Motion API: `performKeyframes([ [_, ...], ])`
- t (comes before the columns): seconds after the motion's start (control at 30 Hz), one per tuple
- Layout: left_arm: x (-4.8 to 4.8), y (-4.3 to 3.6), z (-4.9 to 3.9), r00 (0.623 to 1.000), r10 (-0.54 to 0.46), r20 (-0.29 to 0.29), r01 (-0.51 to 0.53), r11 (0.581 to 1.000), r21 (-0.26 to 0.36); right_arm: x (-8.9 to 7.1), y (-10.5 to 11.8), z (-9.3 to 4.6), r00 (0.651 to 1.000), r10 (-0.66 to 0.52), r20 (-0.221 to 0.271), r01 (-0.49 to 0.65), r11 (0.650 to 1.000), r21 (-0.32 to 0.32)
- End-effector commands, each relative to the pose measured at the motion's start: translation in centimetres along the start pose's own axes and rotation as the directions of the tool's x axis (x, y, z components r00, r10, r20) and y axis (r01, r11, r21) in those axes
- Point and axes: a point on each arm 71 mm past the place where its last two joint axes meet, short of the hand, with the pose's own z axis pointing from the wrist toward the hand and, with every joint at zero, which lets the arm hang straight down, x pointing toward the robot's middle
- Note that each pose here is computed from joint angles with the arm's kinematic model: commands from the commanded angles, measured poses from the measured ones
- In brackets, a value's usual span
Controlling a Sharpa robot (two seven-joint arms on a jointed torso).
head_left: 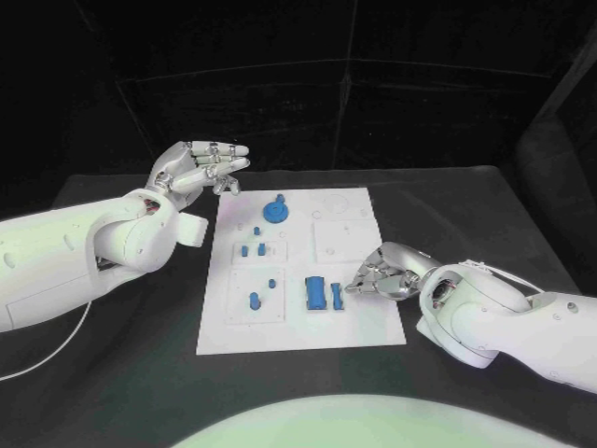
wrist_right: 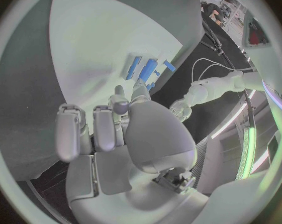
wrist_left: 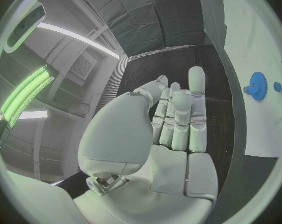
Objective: Assemble the parts on the task board
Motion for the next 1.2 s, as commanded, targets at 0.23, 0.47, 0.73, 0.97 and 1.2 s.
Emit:
performKeyframes([
  [0.23,-0.62,0.23,0.4,0.999,-0.013,0.033,0.013,1.0,-0.003,-5.4,-1.8,3.1,0.826,0.562,0.038,-0.537,0.806,-0.25],
  [0.47,-1.24,1.56,1.14,0.997,-0.033,0.077,0.035,0.999,-0.02,-8.4,-3.3,7.3,0.745,0.665,0.05,-0.612,0.711,-0.348],
  [0.73,-1.92,3.07,2.26,0.993,-0.03,0.114,0.034,0.999,-0.031,-9.5,-2.3,11.4,0.686,0.724,0.07,-0.641,0.647,-0.412],
  [0.97,-1.65,4.07,2.8,0.989,-0.019,0.148,0.029,0.997,-0.066,-9.1,-1.4,13.2,0.669,0.742,0.048,-0.658,0.621,-0.426],
  [1.2,-1.15,4.38,3.01,0.991,-0.014,0.133,0.023,0.998,-0.067,-8.8,-1.4,13.7,0.69,0.719,0.08,-0.64,0.657,-0.398],
])
